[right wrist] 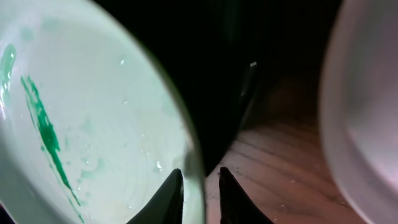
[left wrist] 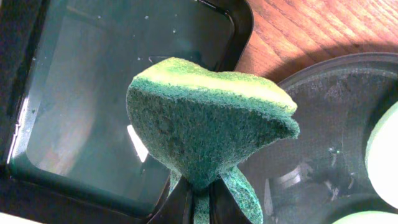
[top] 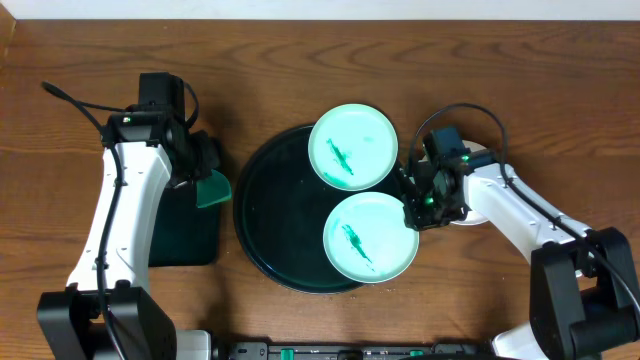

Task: Clean dirty plates on tray and stack at the side
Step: 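Move the right gripper back and grip a pale green plate's rim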

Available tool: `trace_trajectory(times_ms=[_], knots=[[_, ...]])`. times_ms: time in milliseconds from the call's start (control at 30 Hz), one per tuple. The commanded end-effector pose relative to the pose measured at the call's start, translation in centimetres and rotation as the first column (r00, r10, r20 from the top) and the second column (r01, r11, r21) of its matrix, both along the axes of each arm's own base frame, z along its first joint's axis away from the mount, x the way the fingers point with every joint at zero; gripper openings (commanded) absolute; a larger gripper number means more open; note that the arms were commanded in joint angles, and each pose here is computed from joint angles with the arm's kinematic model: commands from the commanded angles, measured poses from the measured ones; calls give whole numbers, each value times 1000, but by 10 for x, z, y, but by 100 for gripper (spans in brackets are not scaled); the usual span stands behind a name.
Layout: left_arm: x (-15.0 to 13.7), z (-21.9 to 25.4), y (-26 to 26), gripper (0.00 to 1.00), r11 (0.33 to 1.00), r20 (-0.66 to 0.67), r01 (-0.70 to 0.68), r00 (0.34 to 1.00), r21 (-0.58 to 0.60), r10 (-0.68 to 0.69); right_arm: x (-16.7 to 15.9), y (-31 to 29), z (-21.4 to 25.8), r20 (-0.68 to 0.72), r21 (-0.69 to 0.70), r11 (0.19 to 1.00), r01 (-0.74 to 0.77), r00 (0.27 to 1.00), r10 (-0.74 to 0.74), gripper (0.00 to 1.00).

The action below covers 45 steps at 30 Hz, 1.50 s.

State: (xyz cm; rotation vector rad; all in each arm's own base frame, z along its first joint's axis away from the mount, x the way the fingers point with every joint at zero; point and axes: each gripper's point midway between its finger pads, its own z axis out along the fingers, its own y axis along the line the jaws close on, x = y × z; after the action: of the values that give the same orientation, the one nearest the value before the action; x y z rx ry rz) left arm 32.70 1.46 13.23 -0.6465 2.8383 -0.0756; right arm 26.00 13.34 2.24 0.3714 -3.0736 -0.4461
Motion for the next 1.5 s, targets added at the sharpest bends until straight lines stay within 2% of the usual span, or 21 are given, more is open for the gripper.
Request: trace_trajectory(times_ms=[0, 133, 267, 400, 533, 700, 1267, 1467], knots=[[0, -3, 1, 7, 1000, -5, 18, 1000, 3, -18, -6, 8, -2, -11, 14, 1000, -26, 1000, 27, 16], [0, -3, 1, 7, 1000, -5, 18, 1000, 3, -18, -7, 15, -2, -5, 22, 999, -36, 999, 36, 1], [0, -3, 1, 7, 1000, -5, 18, 1000, 3, -18, -8, 42, 9, -9, 118, 991, -57, 998, 58, 1], [0, -3, 1, 7, 1000, -5, 18, 1000, 3, -18, 6, 77, 31, 55, 173, 982, -74, 996, 65, 1], [0, -3, 1, 7, 1000, -5, 18, 1000, 3, -18, 34, 113, 54, 167, 198, 980, -3, 985, -30, 1], [0, -3, 1, 7, 1000, -5, 18, 1000, 3, -18, 50, 142, 62, 272, 206, 977, 46, 957, -102, 1], [-4, -9, 0, 7, 1000, -23, 17, 1000, -1, -17, 48, 170, -14, 36, 103, 991, 80, 996, -84, 1], [-11, -19, -24, 7, 998, -47, 14, 999, -67, -17, 51, 163, -18, 5, 92, 988, 126, 992, -127, 1]])
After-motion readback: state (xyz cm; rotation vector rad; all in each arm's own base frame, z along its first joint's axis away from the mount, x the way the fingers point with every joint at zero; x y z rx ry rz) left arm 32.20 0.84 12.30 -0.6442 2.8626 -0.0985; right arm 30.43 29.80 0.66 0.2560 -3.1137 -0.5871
